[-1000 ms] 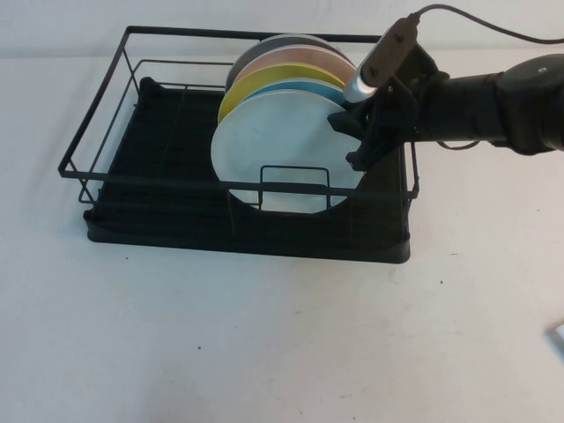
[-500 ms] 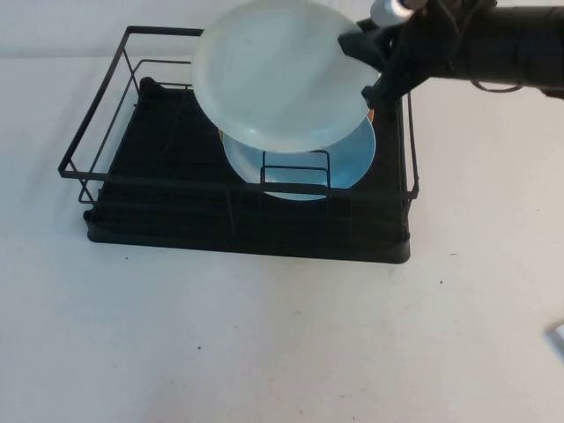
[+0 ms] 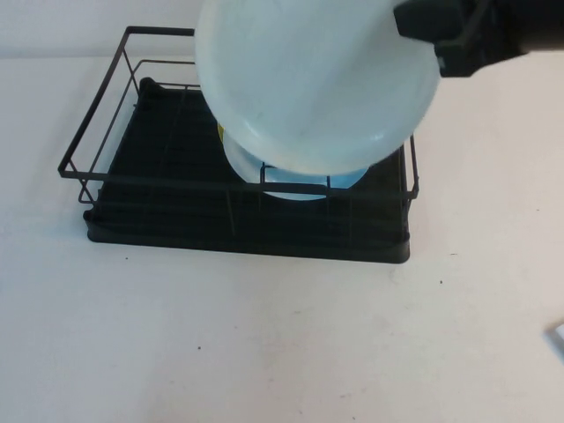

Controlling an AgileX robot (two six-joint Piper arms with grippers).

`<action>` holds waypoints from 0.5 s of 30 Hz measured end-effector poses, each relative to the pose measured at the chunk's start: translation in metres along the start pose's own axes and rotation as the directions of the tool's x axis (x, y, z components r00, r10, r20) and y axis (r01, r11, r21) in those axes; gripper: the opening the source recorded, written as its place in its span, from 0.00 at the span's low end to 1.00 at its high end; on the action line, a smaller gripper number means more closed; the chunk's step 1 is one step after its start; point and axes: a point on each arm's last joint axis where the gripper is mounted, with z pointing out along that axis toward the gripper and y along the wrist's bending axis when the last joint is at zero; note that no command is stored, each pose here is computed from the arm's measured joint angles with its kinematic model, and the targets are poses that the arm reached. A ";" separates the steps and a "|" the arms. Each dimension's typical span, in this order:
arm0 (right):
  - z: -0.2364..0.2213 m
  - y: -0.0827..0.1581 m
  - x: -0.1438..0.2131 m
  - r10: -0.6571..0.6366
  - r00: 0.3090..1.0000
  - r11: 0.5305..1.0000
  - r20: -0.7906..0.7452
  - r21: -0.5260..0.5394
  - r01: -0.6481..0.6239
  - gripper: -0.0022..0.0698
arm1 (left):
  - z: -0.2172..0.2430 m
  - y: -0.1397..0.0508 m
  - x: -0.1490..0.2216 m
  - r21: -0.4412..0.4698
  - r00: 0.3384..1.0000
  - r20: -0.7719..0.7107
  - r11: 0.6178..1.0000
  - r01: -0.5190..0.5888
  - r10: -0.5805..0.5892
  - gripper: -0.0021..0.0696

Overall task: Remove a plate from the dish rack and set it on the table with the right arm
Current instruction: Place the plate from the table

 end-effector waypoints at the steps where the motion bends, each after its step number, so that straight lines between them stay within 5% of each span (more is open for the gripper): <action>1: -0.005 0.002 0.003 0.040 0.999 0.999 -0.030 0.000 -0.040 0.10 | 0.000 0.000 0.000 0.000 1.000 0.000 1.000 0.000 0.000 0.02; 7: -0.021 0.020 0.049 0.321 0.935 0.947 -0.151 0.032 -0.320 0.10 | 0.000 0.000 0.000 0.000 1.000 0.000 1.000 0.000 0.000 0.02; 15: -0.008 0.046 0.142 0.645 0.697 0.749 -0.315 0.077 -0.658 0.10 | 0.000 0.000 0.000 0.000 1.000 0.000 1.000 0.000 0.000 0.02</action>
